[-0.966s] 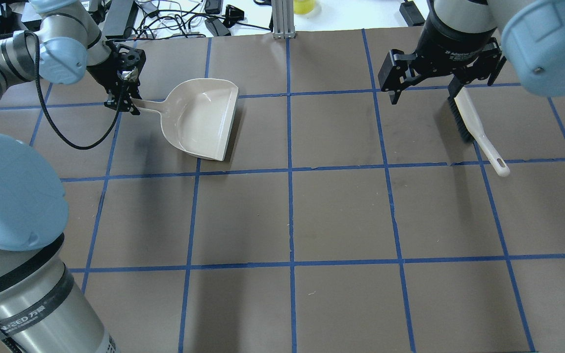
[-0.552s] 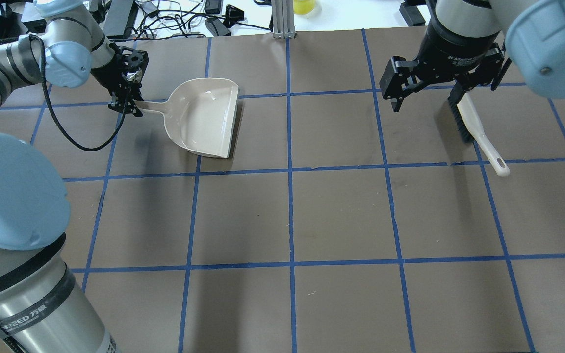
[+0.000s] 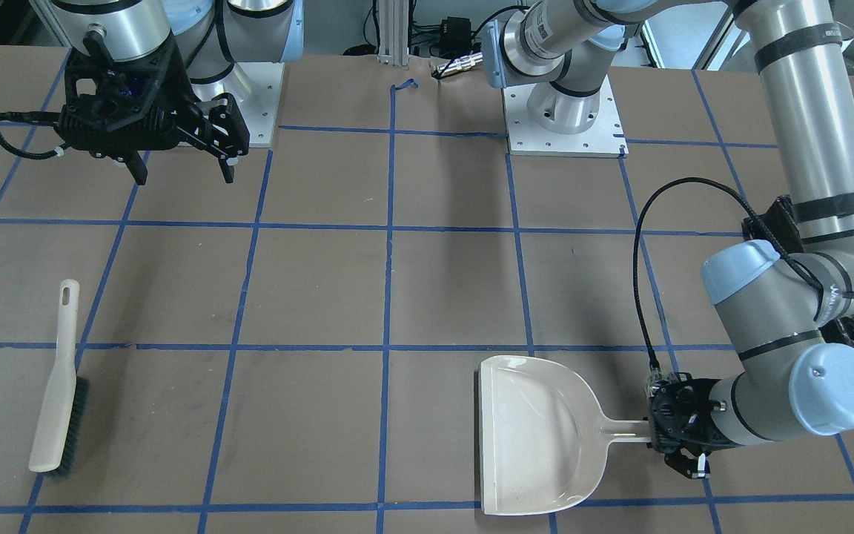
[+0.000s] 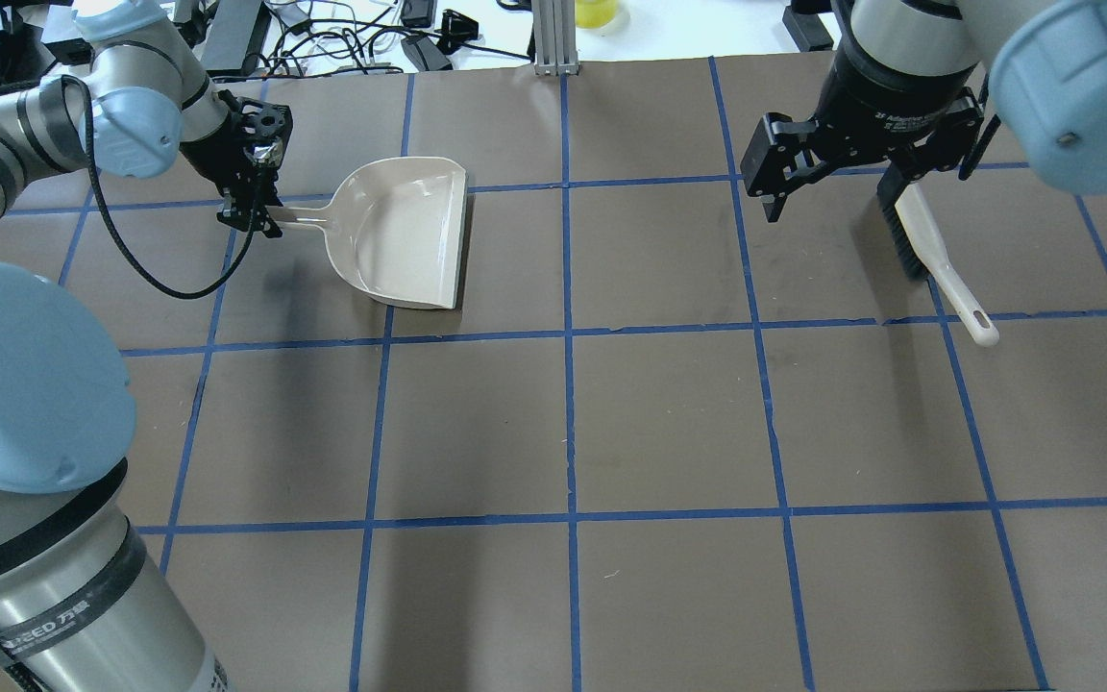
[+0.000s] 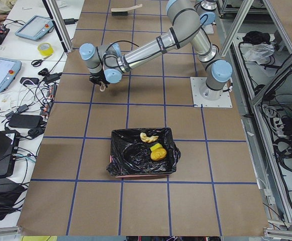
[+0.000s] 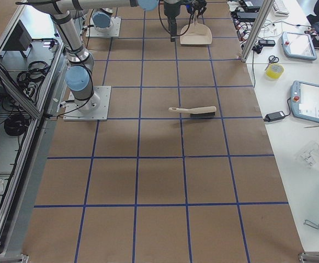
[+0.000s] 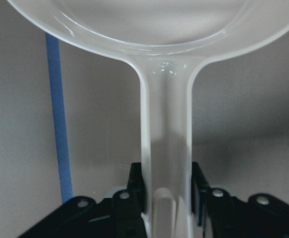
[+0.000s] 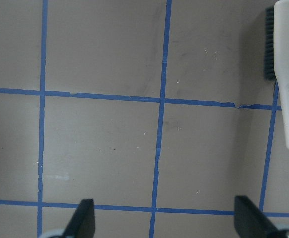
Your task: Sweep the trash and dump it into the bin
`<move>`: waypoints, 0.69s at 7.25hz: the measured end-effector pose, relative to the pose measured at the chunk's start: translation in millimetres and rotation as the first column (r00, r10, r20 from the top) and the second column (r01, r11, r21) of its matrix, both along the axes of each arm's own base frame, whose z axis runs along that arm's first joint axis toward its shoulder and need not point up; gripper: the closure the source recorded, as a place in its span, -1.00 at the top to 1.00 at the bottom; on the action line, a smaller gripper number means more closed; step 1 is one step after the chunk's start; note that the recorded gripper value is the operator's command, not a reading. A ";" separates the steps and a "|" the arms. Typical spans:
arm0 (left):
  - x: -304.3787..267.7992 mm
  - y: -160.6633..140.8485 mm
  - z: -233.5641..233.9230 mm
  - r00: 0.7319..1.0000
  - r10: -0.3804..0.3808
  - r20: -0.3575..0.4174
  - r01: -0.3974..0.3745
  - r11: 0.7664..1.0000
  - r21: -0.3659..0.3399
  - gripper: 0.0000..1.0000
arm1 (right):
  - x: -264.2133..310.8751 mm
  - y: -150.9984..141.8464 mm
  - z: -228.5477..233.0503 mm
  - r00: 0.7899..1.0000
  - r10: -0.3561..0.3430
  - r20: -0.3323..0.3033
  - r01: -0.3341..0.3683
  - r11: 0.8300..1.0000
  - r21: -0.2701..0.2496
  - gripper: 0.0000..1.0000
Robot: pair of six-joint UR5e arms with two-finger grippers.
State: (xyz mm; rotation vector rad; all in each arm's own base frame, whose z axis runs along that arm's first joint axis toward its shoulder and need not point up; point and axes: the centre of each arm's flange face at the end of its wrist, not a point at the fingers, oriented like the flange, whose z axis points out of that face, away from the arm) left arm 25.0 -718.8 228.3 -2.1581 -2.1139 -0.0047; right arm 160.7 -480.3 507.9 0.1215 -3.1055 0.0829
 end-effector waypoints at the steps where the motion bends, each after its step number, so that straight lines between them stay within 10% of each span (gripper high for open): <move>1: 0.7 2.9 0.5 1.000 -0.001 0.008 0.000 1.000 0.012 -0.59 | 0.1 0.7 0.5 1.000 0.000 0.001 0.000 1.000 -0.001 1.00; 2: 2.1 4.3 -1.1 1.000 -0.002 0.022 0.002 1.000 0.022 0.69 | 0.1 1.5 1.2 1.000 0.001 0.002 -0.001 1.000 -0.002 1.00; 5: 0.5 5.0 -0.6 0.999 -0.003 0.034 0.002 1.000 0.027 1.00 | 0.4 2.3 1.8 1.000 0.002 0.005 -0.002 1.000 -0.004 1.00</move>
